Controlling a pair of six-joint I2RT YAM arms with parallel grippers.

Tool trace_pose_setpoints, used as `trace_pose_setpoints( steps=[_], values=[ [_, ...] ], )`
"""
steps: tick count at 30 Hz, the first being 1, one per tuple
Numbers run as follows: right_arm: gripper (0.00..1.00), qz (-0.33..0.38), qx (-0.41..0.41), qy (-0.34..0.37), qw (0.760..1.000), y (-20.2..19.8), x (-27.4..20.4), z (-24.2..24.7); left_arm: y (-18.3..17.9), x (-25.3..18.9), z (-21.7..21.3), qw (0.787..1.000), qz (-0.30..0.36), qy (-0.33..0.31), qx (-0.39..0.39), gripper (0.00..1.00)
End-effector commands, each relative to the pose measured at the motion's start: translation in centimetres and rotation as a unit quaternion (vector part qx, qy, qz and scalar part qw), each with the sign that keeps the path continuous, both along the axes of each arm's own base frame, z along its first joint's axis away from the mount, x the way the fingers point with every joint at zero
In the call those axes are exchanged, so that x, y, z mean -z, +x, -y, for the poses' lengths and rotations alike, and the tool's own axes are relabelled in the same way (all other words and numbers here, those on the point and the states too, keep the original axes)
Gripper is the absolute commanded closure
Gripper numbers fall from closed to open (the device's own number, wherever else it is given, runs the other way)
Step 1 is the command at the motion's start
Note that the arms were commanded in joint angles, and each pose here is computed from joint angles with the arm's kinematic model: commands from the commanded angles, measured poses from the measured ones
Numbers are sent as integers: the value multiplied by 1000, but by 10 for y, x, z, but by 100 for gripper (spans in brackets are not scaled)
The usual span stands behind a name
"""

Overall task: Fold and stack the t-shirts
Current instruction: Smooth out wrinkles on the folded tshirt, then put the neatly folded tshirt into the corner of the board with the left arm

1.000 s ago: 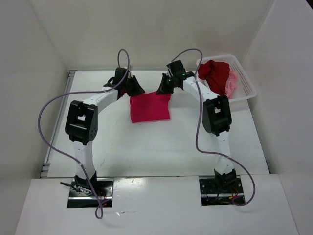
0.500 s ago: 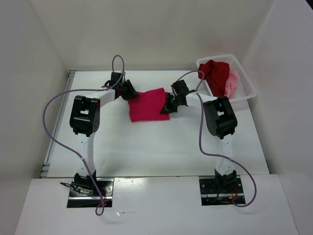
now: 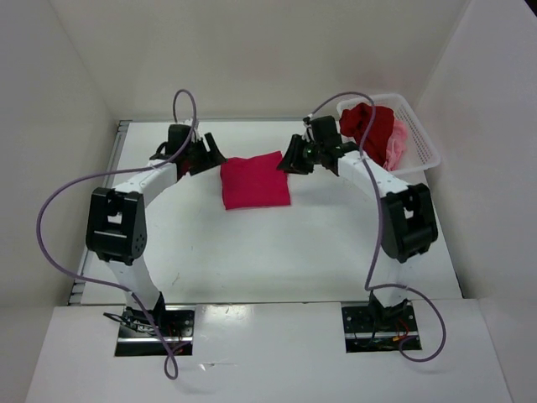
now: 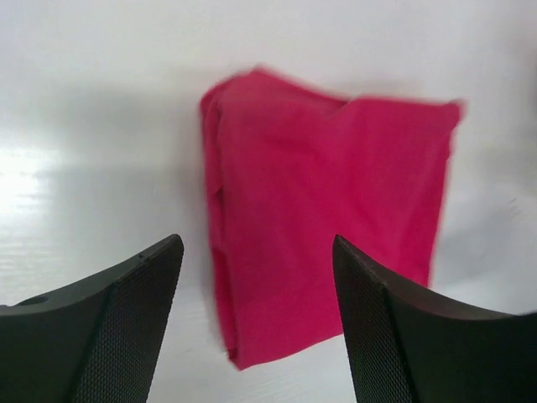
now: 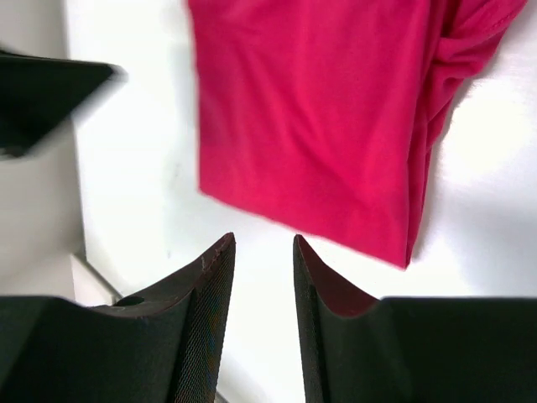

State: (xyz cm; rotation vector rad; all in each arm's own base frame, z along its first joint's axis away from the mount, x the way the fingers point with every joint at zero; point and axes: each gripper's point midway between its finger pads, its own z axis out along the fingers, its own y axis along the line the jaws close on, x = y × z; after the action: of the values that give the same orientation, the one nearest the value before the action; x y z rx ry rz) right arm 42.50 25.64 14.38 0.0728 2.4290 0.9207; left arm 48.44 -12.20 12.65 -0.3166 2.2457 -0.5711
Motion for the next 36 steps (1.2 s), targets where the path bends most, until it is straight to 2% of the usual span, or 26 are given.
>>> trace_pose_setpoints(
  steps=[1, 5, 8, 12, 14, 16, 17, 21, 22, 24, 27, 28, 29, 32, 33, 36],
  values=[
    [60, 28, 3, -12, 1000, -20, -22, 18, -32, 69, 3, 995, -89, 3, 38, 21],
    [60, 39, 0, -12, 999, -42, -35, 27, -37, 106, 18, 989, -130, -32, 68, 21],
    [59, 42, 0, -11, 999, -56, -41, 32, -30, 108, 28, 987, -127, -57, 80, 21],
    [59, 38, 7, -13, 999, -71, -37, 39, -28, 135, 39, 980, -157, -89, 85, 28],
    [59, 41, 10, -8, 999, -72, -39, 39, -30, 147, 51, 976, -167, -104, 97, 40],
    [58, 42, 13, -3, 999, -73, -41, 39, -27, 140, 74, 974, -159, -112, 116, 51],
    [58, 47, 13, -2, 999, -71, -42, 38, -22, 139, 81, 975, -149, -112, 124, 66],
    [58, 34, 16, -3, 999, -70, -34, 38, 16, 102, 89, 983, -102, -115, 104, 88],
    [58, 32, 12, 1, 999, -71, -35, 36, 29, 95, 71, 986, -98, -109, 81, 93],
    [58, 36, 12, 3, 999, -70, -36, 35, 63, 63, 54, 990, -59, -110, 68, 96],
    [58, 31, 12, 1, 999, -72, -32, 36, 104, 25, -16, 995, -7, -95, 7, 99],
    [58, 27, 12, -1, 1000, -73, -30, 37, 109, 25, -36, 995, -12, -95, -10, 99],
    [58, 18, 8, -1, 1000, -76, -24, 36, 118, 19, -82, 994, -2, -97, -54, 100],
    [58, 12, -2, -8, 1000, -78, -17, 36, 126, 4, -149, 986, 22, -106, -123, 100],
    [58, 11, -7, -4, 1000, -77, -18, 34, 125, 1, -188, 982, 30, -102, -156, 100],
    [58, 6, -19, 0, 1000, -79, -18, 31, 121, 1, -256, 970, 40, -84, -225, 100]
  ],
)
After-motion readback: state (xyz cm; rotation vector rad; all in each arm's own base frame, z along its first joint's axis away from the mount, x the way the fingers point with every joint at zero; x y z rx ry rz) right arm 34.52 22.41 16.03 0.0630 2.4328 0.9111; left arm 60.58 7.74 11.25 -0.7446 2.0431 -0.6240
